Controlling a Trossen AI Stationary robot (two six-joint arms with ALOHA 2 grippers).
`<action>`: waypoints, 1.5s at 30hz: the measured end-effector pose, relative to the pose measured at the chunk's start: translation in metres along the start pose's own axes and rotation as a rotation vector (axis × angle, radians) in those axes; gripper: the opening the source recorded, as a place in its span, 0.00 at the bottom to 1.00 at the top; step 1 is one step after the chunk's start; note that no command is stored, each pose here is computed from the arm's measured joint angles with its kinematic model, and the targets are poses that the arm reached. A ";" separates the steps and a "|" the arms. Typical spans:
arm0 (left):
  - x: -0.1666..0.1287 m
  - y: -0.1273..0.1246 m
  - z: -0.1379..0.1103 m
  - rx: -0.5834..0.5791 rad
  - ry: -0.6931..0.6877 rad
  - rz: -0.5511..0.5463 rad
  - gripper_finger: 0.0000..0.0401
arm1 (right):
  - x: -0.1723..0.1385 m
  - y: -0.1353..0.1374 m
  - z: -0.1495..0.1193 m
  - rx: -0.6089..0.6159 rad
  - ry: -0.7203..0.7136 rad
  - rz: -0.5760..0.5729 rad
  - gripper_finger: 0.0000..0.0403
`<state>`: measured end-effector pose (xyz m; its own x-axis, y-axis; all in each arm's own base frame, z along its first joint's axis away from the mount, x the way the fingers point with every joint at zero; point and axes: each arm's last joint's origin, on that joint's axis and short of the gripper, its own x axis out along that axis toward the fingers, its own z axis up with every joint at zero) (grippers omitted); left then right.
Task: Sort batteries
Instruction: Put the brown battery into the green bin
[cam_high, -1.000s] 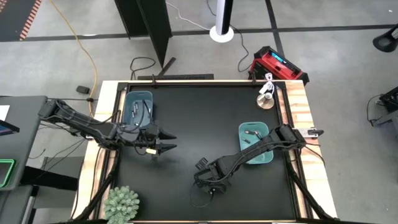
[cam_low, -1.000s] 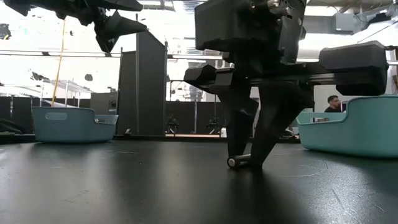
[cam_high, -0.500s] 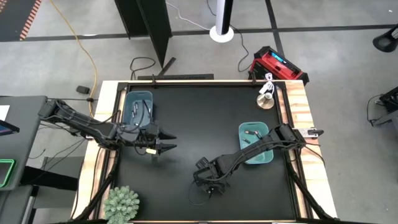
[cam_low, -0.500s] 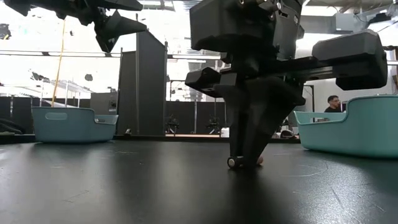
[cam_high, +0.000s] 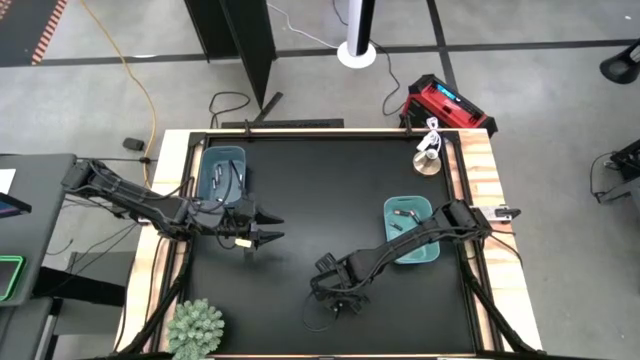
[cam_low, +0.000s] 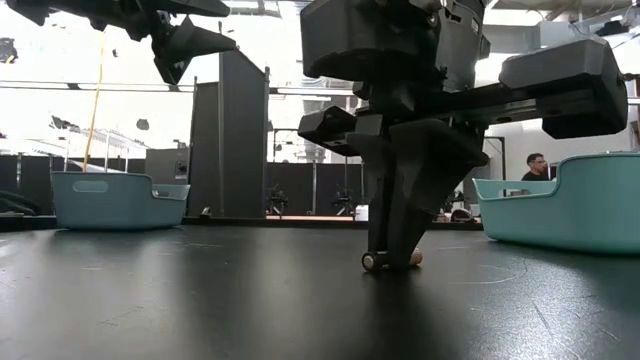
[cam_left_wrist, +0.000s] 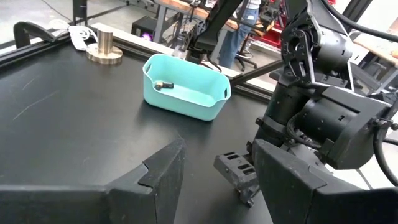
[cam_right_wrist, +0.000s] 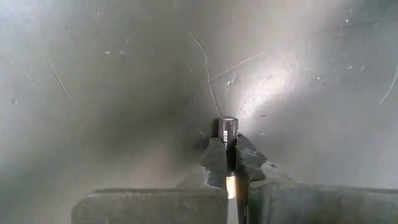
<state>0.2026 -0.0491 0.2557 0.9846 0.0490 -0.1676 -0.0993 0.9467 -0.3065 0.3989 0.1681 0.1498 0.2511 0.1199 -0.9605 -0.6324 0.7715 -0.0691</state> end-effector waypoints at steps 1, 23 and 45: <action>0.000 0.000 0.000 0.000 0.000 0.000 0.46 | -0.001 0.000 0.001 0.000 -0.003 -0.001 0.01; 0.000 -0.001 0.002 0.015 -0.017 -0.006 0.46 | -0.086 -0.019 -0.052 0.213 -0.271 -0.116 0.00; 0.000 0.001 0.005 0.044 -0.067 0.065 0.46 | -0.139 0.053 -0.236 0.840 -0.238 -0.397 0.00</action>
<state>0.2031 -0.0467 0.2598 0.9838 0.1311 -0.1222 -0.1588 0.9536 -0.2557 0.1578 0.0447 0.2157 0.5349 -0.1942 -0.8223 0.2392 0.9682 -0.0731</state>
